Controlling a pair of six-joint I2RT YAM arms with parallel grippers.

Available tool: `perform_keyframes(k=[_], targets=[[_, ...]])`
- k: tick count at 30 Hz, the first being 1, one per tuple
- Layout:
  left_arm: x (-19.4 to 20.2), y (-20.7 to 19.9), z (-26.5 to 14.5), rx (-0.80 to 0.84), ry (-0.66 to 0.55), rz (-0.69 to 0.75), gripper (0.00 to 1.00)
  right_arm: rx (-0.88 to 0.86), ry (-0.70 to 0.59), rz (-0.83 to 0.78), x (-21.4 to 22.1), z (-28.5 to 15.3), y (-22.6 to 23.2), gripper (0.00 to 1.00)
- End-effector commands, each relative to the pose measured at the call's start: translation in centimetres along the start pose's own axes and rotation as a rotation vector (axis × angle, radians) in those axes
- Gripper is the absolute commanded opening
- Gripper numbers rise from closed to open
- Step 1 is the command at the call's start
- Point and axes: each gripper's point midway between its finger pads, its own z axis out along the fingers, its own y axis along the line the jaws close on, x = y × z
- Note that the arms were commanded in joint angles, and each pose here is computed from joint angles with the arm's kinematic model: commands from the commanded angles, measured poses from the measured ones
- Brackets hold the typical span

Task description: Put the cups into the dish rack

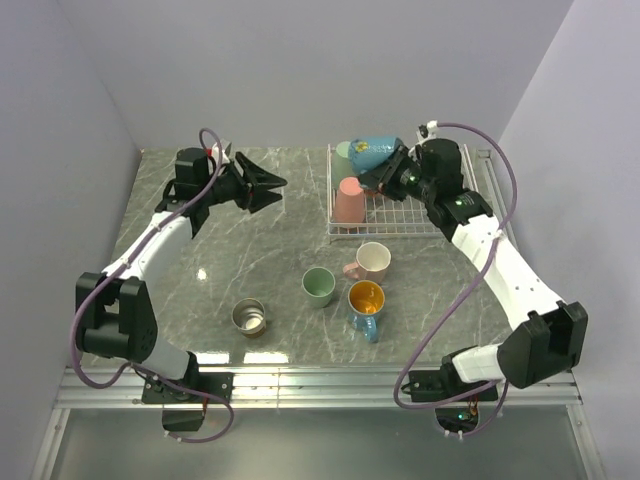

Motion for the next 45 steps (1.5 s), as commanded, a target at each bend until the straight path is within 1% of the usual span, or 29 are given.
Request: perform_keyframes(k=[1,3,6,8,11,12,13,16,23,29,45], targets=[[-0.1,1.4,-1.9,-0.149,-0.033,0.142,0.57,0.194,-0.037,-0.134,0.0,-1.4,-4.8,0.00],[0.3,2.6,-2.5,-0.202,-0.028,0.161,0.57,0.266,-0.031,-0.146,0.2,-1.2,-7.1,0.00],[0.8,3.9,-3.2,-0.237,-0.033,0.165,0.56,0.358,0.002,-0.159,0.8,-0.6,-9.9,0.00],[1.3,4.9,-3.5,-0.256,-0.027,0.156,0.56,0.400,0.010,-0.169,0.6,-0.4,-10.7,0.00],[1.9,5.4,-3.9,-0.264,-0.021,0.156,0.55,0.478,0.019,-0.187,0.0,0.3,-12.3,0.00],[2.0,5.5,-4.0,-0.268,-0.024,0.156,0.54,0.497,0.040,-0.191,0.3,0.9,-13.1,0.00],[2.1,5.7,-4.1,-0.273,-0.020,0.155,0.54,0.529,0.024,-0.197,-0.5,0.9,-13.5,0.00],[2.2,5.8,-4.4,-0.287,-0.025,0.168,0.52,0.592,0.039,-0.204,-0.9,1.6,-15.1,0.00],[2.6,6.4,-4.7,-0.298,-0.026,0.165,0.50,0.711,0.089,-0.213,0.0,3.1,-18.6,0.00],[2.6,6.9,-4.5,-0.307,-0.019,0.161,0.48,0.750,0.113,-0.201,1.0,3.9,-20.1,0.00],[2.0,7.5,-4.1,-0.327,-0.019,0.160,0.45,0.745,0.211,-0.273,4.4,7.2,-20.2,0.00]])
